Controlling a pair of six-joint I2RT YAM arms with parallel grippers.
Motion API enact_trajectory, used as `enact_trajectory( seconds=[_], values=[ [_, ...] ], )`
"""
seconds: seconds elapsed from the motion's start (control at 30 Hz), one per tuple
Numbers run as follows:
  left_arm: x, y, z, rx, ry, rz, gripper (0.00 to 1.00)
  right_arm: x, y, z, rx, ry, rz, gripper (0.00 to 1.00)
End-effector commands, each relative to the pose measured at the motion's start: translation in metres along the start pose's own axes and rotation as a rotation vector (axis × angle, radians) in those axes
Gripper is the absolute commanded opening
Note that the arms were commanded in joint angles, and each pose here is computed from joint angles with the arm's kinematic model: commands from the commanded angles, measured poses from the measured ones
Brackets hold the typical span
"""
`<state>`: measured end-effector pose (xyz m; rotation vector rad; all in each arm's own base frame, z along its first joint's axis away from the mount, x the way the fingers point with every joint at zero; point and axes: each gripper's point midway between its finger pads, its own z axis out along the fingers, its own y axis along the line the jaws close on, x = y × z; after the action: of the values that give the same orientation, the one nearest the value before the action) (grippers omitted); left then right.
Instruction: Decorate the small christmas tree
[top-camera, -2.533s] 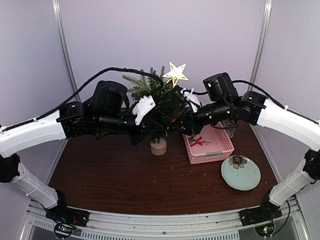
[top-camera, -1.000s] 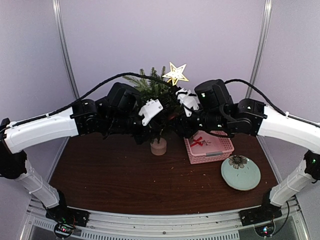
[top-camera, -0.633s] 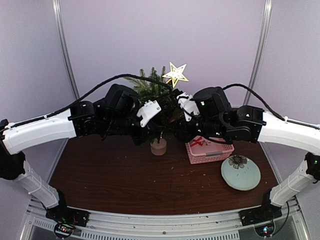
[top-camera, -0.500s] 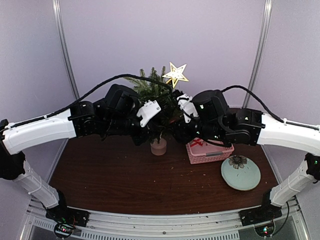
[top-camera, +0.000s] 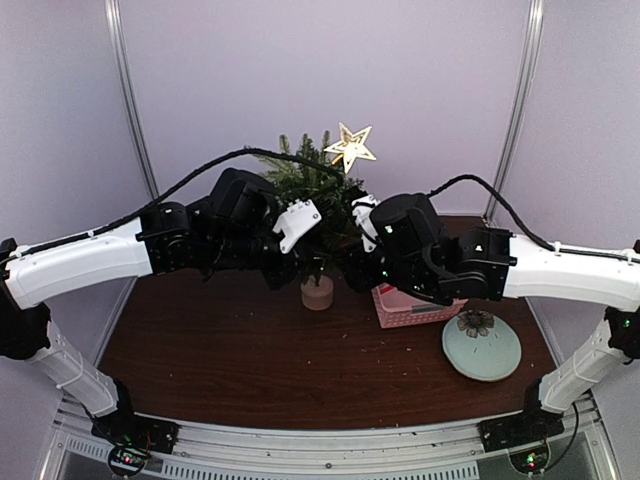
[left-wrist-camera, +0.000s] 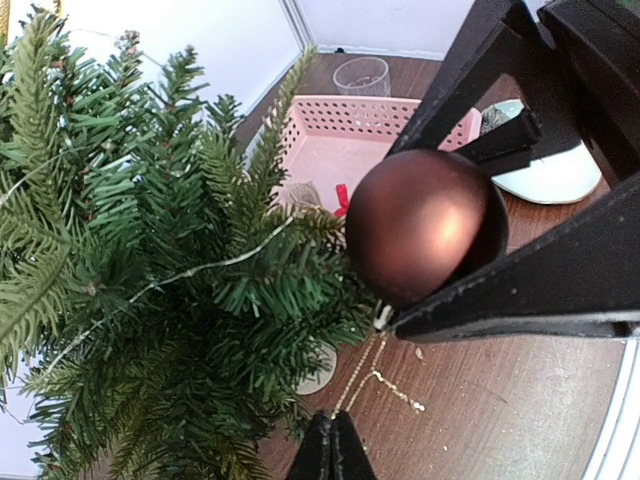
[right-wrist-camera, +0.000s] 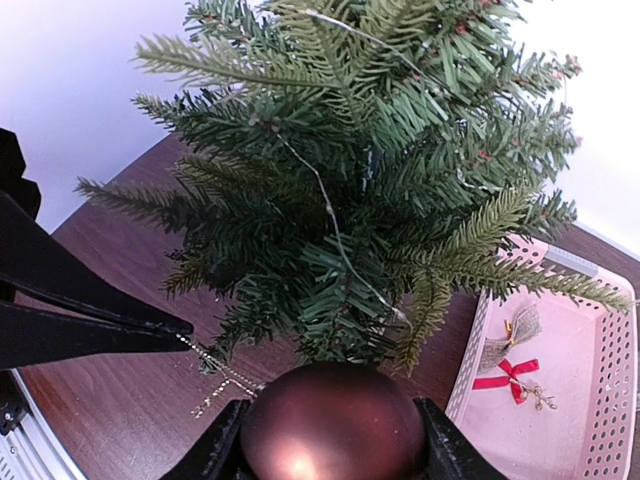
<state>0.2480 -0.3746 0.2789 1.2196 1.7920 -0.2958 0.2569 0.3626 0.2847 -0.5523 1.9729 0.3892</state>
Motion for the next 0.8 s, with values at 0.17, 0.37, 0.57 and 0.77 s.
enact_trajectory(
  seconds=[0.17,0.37,0.57,0.77],
  values=[
    [-0.013,0.005,0.002,-0.013,-0.039,0.003,0.0,-0.006,0.0,0.006,0.036,-0.027,0.031,0.15],
    [-0.018,0.001,0.0,0.012,-0.062,0.0,0.0,-0.009,0.003,-0.001,0.01,-0.04,0.038,0.15],
    [-0.023,-0.004,-0.013,0.048,-0.116,-0.006,0.0,-0.014,-0.004,-0.017,0.001,-0.079,0.049,0.14],
    [-0.033,-0.011,-0.02,0.097,-0.158,-0.001,0.0,-0.017,-0.01,-0.032,-0.017,-0.098,0.057,0.14]
  ],
)
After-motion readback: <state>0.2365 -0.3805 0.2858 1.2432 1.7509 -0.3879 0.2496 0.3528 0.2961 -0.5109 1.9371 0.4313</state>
